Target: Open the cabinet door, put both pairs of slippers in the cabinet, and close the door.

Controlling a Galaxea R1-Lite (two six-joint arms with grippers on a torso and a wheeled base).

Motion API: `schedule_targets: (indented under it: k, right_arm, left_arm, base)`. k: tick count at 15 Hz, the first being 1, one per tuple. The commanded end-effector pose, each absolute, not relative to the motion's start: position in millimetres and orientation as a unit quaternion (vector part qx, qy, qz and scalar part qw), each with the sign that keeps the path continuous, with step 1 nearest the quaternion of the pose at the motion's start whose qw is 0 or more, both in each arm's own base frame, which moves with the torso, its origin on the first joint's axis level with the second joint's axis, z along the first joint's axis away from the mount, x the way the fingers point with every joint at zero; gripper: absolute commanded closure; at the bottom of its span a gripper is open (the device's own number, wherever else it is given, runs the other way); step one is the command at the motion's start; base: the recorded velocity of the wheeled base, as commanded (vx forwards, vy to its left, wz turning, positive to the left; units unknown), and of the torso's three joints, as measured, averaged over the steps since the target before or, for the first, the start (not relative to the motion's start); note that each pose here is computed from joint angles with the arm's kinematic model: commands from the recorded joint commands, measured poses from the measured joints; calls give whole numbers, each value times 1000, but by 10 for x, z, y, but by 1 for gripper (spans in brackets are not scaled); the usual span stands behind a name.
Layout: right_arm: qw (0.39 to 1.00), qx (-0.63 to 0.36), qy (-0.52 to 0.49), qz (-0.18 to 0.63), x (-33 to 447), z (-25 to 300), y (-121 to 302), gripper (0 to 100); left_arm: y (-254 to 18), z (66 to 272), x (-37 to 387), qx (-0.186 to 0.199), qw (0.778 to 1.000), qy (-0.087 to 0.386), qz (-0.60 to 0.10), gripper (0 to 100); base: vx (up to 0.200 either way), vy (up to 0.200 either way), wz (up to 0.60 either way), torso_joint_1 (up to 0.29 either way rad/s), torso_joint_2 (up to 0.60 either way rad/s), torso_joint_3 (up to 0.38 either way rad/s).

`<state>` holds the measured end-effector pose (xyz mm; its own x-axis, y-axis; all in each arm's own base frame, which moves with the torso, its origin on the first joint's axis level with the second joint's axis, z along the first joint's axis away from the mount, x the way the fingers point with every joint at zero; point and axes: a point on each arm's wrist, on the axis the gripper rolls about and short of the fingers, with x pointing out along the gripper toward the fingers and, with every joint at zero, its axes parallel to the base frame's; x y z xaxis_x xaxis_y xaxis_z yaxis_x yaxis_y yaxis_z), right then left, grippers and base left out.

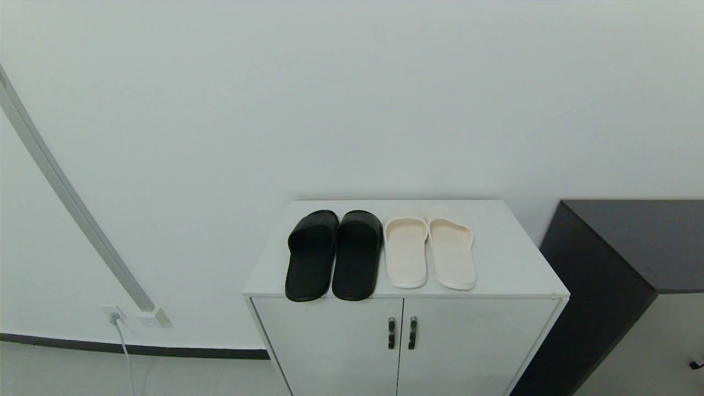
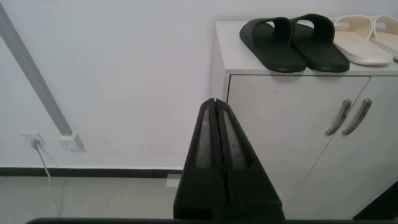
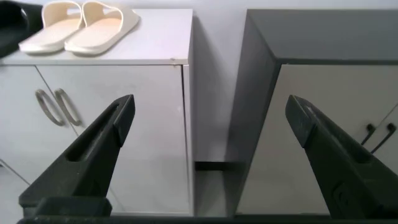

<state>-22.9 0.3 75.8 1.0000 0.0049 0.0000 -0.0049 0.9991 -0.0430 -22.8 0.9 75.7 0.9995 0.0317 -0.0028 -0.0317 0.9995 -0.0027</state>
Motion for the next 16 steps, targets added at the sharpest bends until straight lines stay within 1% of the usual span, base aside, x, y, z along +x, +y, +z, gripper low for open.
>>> schedule_targets:
  k: [1, 6, 7, 8, 9, 10, 11, 12, 13, 14, 16]
  right_arm:
    - [1000, -26, 0, 3, -228, 759, 3, 0]
    - [999, -33, -8, 6, -233, 781, 4, 0]
    - [999, -12, -51, 7, -305, 1132, 4, 0]
    - [997, 31, -71, 15, -370, 1576, 4, 0]
    - [999, 34, -10, 34, -281, 1608, 12, 0]
    - [993, 10, 80, 89, -156, 1424, 38, 0]
    - [983, -1, 134, 129, -22, 1326, 56, 0]
    - [978, 2, 151, 143, 52, 1337, 62, 0]
    - [964, 12, 191, 187, 303, 1390, 86, 0]
    - [956, 12, 208, 205, 485, 1437, 110, 0]
    - [949, 18, 209, 235, 756, 1540, 205, 0]
  left_arm:
    - [9, 757, -227, -1, 1000, 2, 16, 100]
    - [8, 755, -227, -1, 1000, 3, 16, 100]
    - [8, 755, -227, 0, 1000, 3, 15, 100]
    - [8, 753, -227, 0, 1000, 4, 15, 100]
    - [8, 753, -227, 0, 1000, 4, 16, 100]
    - [8, 753, -227, 0, 1000, 4, 15, 100]
    - [8, 755, -227, 0, 1000, 3, 15, 100]
    - [8, 755, -227, 0, 1000, 3, 16, 100]
    - [8, 755, -227, 0, 1000, 3, 15, 100]
    - [8, 753, -227, 1, 1000, 4, 16, 100]
    - [8, 753, -227, 1, 1000, 4, 15, 100]
  base:
    - [0, 0, 0, 0, 0, 0]
    - [0, 0, 0, 0, 0, 0]
    - [0, 0, 0, 0, 0, 0]
    - [0, 0, 0, 0, 0, 0]
    - [0, 0, 0, 0, 0, 0]
    - [0, 0, 0, 0, 0, 0]
    - [0, 0, 0, 0, 0, 0]
    - [0, 0, 0, 0, 0, 0]
    - [0, 0, 0, 0, 0, 0]
    - [0, 0, 0, 0, 0, 0]
    - [0, 0, 0, 0, 0, 0]
